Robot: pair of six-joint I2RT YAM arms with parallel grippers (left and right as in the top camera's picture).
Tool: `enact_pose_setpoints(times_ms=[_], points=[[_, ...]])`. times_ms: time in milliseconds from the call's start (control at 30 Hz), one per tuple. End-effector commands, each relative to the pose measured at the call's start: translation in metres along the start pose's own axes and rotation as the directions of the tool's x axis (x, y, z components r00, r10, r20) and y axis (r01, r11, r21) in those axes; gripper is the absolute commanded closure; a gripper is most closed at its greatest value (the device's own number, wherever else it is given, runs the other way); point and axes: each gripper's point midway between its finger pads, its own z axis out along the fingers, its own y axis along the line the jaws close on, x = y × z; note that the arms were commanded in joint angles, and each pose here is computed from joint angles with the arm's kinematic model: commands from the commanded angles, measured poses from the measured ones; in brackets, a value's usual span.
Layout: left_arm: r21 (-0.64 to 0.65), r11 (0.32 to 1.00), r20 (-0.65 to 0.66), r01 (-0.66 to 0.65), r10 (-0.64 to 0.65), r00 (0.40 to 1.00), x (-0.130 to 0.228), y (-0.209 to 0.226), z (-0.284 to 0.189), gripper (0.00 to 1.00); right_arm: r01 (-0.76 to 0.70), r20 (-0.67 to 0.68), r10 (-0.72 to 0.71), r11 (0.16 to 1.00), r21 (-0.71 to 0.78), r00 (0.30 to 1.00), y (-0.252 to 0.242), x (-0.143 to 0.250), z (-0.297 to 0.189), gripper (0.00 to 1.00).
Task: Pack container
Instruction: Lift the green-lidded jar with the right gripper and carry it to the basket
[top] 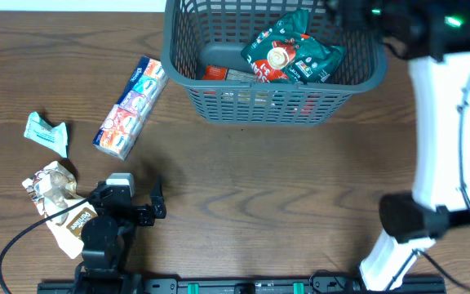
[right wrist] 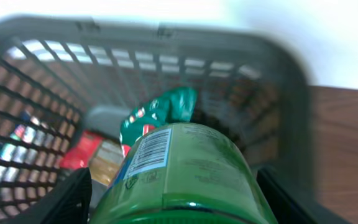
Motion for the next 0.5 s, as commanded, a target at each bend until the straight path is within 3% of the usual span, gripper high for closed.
enact_pose_setpoints(times_ms=[0, 200, 467], points=[[-0.013, 1.000, 0.025, -0.015, 0.015, 1.000, -0.010, 0.002, -0.003, 0.01, 0.084, -0.066, -0.088, 0.995, -0.059, 0.994, 0.017, 0.014, 0.041, 0.99], [-0.013, 1.000, 0.025, -0.015, 0.015, 1.000, -0.010, 0.002, -0.003, 0.01, 0.158, -0.176, -0.197, 0.964, -0.212, 0.964, 0.063, 0.053, 0.105, 0.99], [-0.013, 1.000, 0.025, -0.015, 0.015, 1.000, -0.010, 0.002, -0.003, 0.01, 0.241, -0.124, -0.320, 0.872, -0.426, 0.939, 0.139, 0.071, 0.133, 0.99]])
